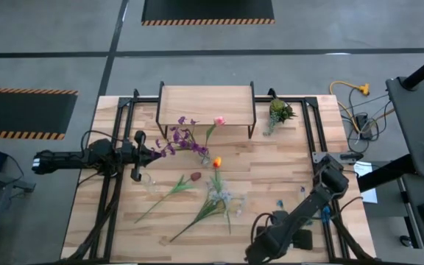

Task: Pick and place flowers into a vace then onto a shelf
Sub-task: Put the blue flowers into the right transparent vase

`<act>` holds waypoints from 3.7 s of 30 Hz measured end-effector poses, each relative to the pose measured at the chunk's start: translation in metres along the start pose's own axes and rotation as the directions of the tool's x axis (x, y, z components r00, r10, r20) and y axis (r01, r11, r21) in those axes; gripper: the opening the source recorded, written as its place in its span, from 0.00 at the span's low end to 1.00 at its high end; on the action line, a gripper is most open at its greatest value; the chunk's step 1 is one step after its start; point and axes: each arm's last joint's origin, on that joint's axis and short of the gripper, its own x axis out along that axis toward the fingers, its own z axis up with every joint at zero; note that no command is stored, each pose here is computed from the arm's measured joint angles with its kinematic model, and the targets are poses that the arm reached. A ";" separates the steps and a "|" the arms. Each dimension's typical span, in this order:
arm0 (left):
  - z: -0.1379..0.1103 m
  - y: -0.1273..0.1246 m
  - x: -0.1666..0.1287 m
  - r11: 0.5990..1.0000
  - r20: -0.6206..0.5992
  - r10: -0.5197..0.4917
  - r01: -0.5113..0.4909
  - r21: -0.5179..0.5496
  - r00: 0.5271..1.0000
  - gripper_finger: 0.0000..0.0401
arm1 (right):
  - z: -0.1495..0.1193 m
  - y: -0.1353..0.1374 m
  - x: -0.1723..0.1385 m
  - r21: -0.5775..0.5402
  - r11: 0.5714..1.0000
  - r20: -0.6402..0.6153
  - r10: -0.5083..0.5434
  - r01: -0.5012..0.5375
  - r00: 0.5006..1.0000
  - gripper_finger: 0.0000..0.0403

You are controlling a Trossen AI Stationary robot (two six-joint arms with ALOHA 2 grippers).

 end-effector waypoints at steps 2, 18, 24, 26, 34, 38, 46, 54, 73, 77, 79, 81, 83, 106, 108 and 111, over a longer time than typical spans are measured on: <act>-0.001 0.000 0.000 1.000 -0.008 0.001 -0.001 0.000 1.000 0.00 | -0.001 0.000 0.006 -0.005 1.000 0.007 -0.002 0.002 1.000 0.56; -0.001 0.000 0.000 1.000 -0.013 0.001 -0.001 0.000 1.000 0.00 | 0.012 0.014 0.060 -0.003 1.000 0.080 0.013 -0.013 0.997 0.59; -0.001 0.000 0.000 1.000 -0.014 0.001 -0.001 0.000 1.000 0.00 | 0.014 0.016 0.068 -0.026 0.999 0.055 0.025 -0.024 0.998 0.57; -0.002 0.000 0.000 1.000 -0.016 0.001 -0.001 0.000 1.000 0.00 | 0.015 0.016 0.070 -0.034 0.999 0.054 0.028 -0.026 0.998 0.55; -0.002 0.000 0.000 1.000 -0.016 0.001 -0.001 0.000 1.000 0.00 | 0.013 0.018 0.071 -0.062 0.997 0.048 0.042 -0.039 0.998 0.35; -0.002 0.000 0.000 1.000 -0.016 0.001 -0.001 0.000 1.000 0.00 | 0.013 0.019 0.071 -0.075 0.996 0.045 0.049 -0.046 0.998 0.23; -0.002 0.000 0.000 1.000 -0.017 0.001 -0.001 0.000 1.000 0.00 | 0.013 0.019 0.072 -0.091 0.995 0.044 0.041 -0.037 0.998 0.03; -0.002 0.000 0.000 1.000 -0.018 0.001 -0.001 0.000 1.000 0.00 | 0.018 0.011 0.065 -0.098 0.992 0.107 0.088 -0.078 0.990 0.02; -0.004 0.000 0.000 1.000 -0.023 0.002 -0.002 0.000 1.000 0.00 | 0.052 -0.020 -0.001 -0.439 0.706 0.443 0.708 -0.556 0.550 0.02; -0.004 0.000 0.000 1.000 -0.023 0.002 -0.002 0.000 1.000 0.00 | 0.059 -0.026 -0.010 -0.549 0.637 0.491 0.770 -0.542 0.408 0.02; -0.004 0.000 0.000 1.000 -0.023 0.002 -0.002 0.000 1.000 0.00 | 0.061 -0.027 -0.013 -0.615 0.612 0.509 0.790 -0.497 0.343 0.02; -0.004 0.000 0.000 1.000 -0.023 0.001 -0.001 0.000 1.000 0.00 | 0.060 -0.026 -0.014 -0.673 0.590 0.506 0.807 -0.447 0.304 0.02; -0.004 0.000 0.000 1.000 -0.023 0.002 -0.002 0.000 1.000 0.00 | 0.061 -0.026 -0.015 -0.709 0.580 0.511 0.815 -0.402 0.274 0.02; -0.004 0.000 0.000 1.000 -0.020 0.002 -0.002 0.000 1.000 0.00 | 0.043 -0.032 -0.061 -0.988 0.102 0.082 0.983 -0.113 0.164 0.02; -0.004 0.000 0.000 1.000 -0.020 0.002 -0.002 0.000 1.000 0.00 | 0.042 -0.030 -0.069 -0.998 0.039 0.035 0.995 -0.039 0.089 0.02; -0.004 0.000 0.000 1.000 -0.020 0.002 -0.002 0.000 1.000 0.00 | 0.045 -0.026 -0.075 -0.996 -0.015 -0.017 1.000 0.083 -0.026 0.02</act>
